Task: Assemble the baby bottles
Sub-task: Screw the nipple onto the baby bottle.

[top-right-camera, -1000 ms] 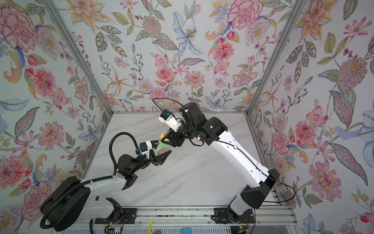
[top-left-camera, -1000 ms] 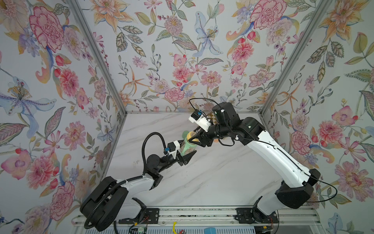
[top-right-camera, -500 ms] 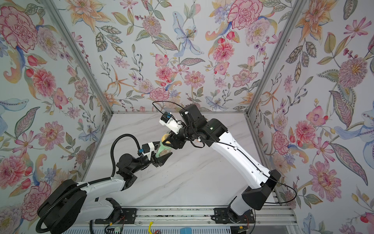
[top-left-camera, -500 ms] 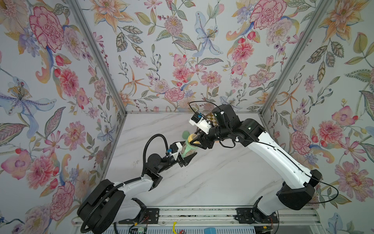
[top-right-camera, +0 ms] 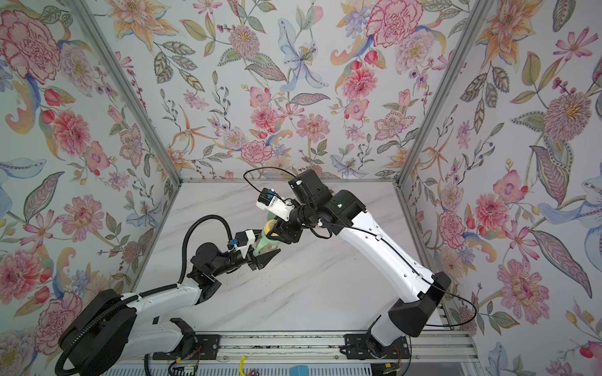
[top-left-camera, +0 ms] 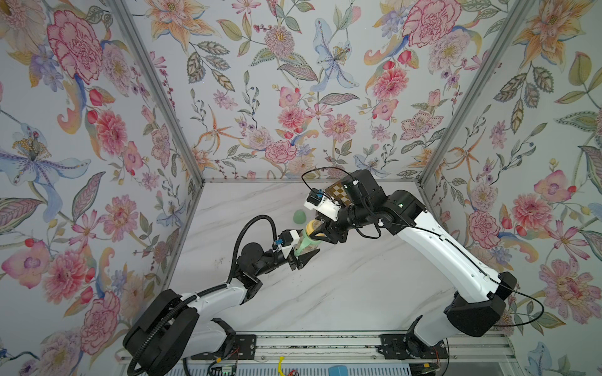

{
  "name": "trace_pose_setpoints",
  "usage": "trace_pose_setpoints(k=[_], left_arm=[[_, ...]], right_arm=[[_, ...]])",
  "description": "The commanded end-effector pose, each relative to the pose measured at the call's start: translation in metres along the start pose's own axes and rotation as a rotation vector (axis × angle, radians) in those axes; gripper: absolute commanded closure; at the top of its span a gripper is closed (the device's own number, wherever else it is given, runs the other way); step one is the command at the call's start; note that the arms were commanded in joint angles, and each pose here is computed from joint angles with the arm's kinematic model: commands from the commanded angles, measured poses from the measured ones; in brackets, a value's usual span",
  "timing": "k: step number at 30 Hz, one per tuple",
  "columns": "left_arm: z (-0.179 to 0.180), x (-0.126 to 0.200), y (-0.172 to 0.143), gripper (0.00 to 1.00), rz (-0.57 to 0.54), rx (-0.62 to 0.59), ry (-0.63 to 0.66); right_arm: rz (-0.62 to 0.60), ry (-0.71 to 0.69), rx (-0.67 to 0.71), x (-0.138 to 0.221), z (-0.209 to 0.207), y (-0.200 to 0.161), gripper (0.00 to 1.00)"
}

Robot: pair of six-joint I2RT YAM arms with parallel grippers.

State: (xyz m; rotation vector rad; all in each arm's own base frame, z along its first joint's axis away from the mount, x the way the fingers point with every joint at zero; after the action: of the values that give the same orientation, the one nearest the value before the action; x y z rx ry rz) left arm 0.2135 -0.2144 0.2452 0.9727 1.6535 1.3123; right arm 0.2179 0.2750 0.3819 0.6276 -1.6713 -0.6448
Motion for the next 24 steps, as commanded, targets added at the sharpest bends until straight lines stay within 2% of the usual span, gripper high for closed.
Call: trace_pose_setpoints(k=[1, 6, 12, 14, 17, 18, 20, 22, 24], left_arm=[[-0.028, -0.001, 0.089, 1.00, -0.343, -0.227, -0.097], [-0.022, 0.002, 0.089, 1.00, -0.379, -0.263, 0.031], [-0.022, 0.011, 0.094, 1.00, -0.477, -0.253, 0.057], [-0.021, 0.013, 0.095, 1.00, -0.504, -0.245, 0.068], [-0.018, 0.009, 0.094, 1.00, -0.474, -0.273, 0.118], [-0.017, 0.008, 0.093, 1.00, -0.470, -0.284, 0.140], [-0.014, 0.007, 0.090, 1.00, -0.455, -0.301, 0.181], [-0.010, 0.007, 0.084, 1.00, -0.435, -0.308, 0.216], [-0.009, 0.008, 0.076, 1.00, -0.425, -0.304, 0.213]], right_arm=[[0.203, 0.213, -0.095, -0.039, 0.020, -0.035, 0.50], [0.256, 0.202, -0.189, -0.046, 0.014, -0.034, 0.52], [0.246, 0.198, -0.289, -0.051, 0.007, -0.034, 0.51], [0.264, 0.181, -0.350, -0.055, 0.003, -0.035, 0.51], [0.309, 0.100, -0.487, -0.061, -0.007, -0.038, 0.52], [0.313, 0.072, -0.547, -0.064, -0.011, -0.037, 0.47], [0.324, 0.031, -0.649, -0.069, -0.014, -0.034, 0.46], [0.289, 0.012, -0.732, -0.068, -0.015, -0.024, 0.32], [0.216, -0.013, -0.794, -0.061, -0.016, -0.013, 0.26]])
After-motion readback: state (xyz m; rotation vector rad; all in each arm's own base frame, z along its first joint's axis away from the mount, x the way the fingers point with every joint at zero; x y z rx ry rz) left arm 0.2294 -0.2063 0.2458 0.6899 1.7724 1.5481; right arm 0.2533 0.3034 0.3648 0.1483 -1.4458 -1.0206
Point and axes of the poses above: each gripper's point midway between its finger pads, its own x axis back along the fingers, its own z axis along the line the jaws close on, y = z × x, the point moved 8 cm from there along x, back along the fingers, and after that the axes turned 15 degrees about x, right-handed, at the moved point
